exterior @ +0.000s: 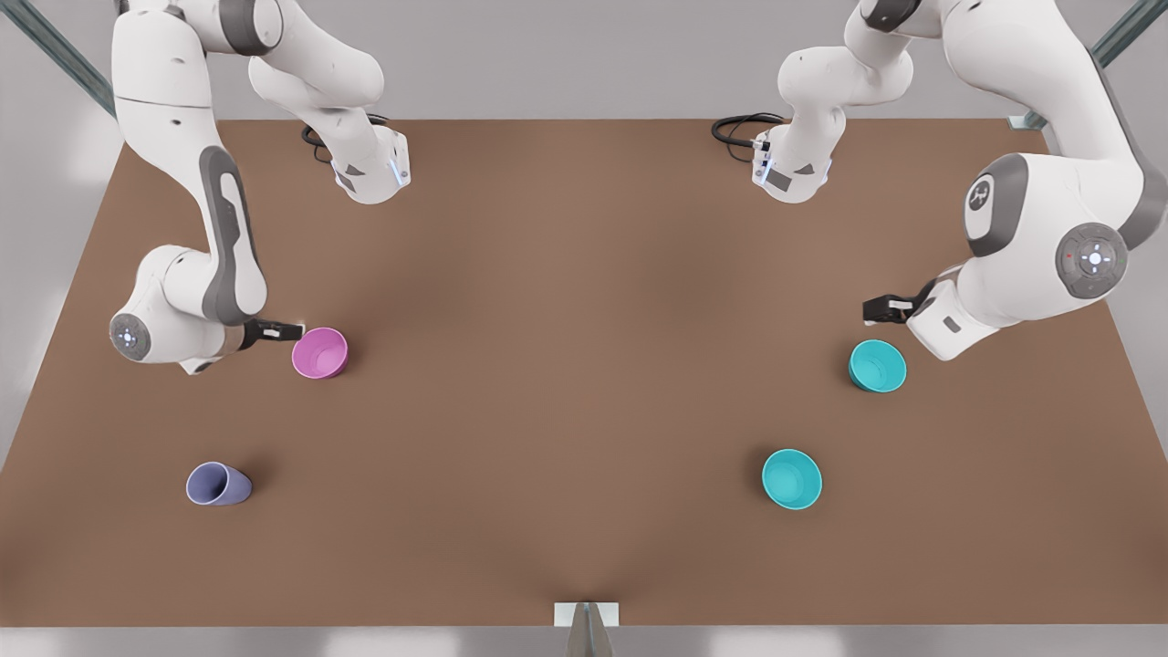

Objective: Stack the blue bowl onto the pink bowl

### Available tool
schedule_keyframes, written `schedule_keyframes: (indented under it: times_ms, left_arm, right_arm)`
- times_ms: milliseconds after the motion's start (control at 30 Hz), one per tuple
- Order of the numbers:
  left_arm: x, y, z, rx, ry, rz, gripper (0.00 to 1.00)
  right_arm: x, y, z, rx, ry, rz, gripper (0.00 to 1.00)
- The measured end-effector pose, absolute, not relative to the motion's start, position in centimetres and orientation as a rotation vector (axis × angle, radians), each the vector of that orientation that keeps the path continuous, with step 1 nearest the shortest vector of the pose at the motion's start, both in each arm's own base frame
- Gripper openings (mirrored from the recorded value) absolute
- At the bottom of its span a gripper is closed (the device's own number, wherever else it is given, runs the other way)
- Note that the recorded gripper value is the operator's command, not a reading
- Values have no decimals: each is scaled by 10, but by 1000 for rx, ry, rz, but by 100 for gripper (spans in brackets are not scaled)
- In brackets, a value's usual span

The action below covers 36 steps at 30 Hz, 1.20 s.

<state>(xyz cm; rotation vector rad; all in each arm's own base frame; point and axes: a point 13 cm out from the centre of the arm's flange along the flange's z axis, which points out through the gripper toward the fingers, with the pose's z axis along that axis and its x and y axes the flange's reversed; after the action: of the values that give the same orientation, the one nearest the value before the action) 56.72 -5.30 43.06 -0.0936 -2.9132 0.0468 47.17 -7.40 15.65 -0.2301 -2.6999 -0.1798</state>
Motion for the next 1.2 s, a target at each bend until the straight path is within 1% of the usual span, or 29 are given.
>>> schedule_keyframes:
  times_ms: [133, 367, 567, 633, 667, 733, 800, 833, 933, 1067, 1133, 1200]
  left_arm:
    - [571, -52, 428, -90, -2921, 49, 100]
    - [573, -52, 428, -87, -2927, 49, 100]
    - [573, -51, 427, -84, -2929, 50, 100]
    - [574, -51, 427, -84, -2929, 50, 100]
    - [574, -51, 427, -83, -2929, 50, 100]
    - [574, -50, 427, -81, -2929, 50, 100]
    - [574, -50, 427, -80, -2930, 50, 100]
    - [574, -50, 427, -80, -2930, 50, 100]
    - [574, -50, 427, -80, -2930, 50, 100]
    - [574, -50, 427, -80, -2930, 50, 100]
    - [574, -50, 427, -80, -2930, 50, 100]
    - [574, -50, 427, -80, -2930, 50, 100]
  right_arm:
    - [485, -79, 138, -274, -2760, -191, 100]
    - [474, -88, 108, -337, -2755, -211, 100]
    - [474, -79, 76, -382, -2722, -261, 100]
    - [473, -74, 68, -392, -2710, -278, 98]
    - [472, -72, 65, -396, -2707, -283, 92]
    - [471, -69, 61, -398, -2701, -291, 60]
    - [470, -67, 57, -398, -2696, -301, 33]
    - [470, -65, 56, -398, -2694, -312, 21]
    - [475, -63, 58, -382, -2700, -330, 21]
    - [513, -51, 95, -345, -2725, -381, 21]
    - [534, -9, 124, -276, -2722, -429, 21]
    - [543, 82, 150, -160, -2701, -488, 21]
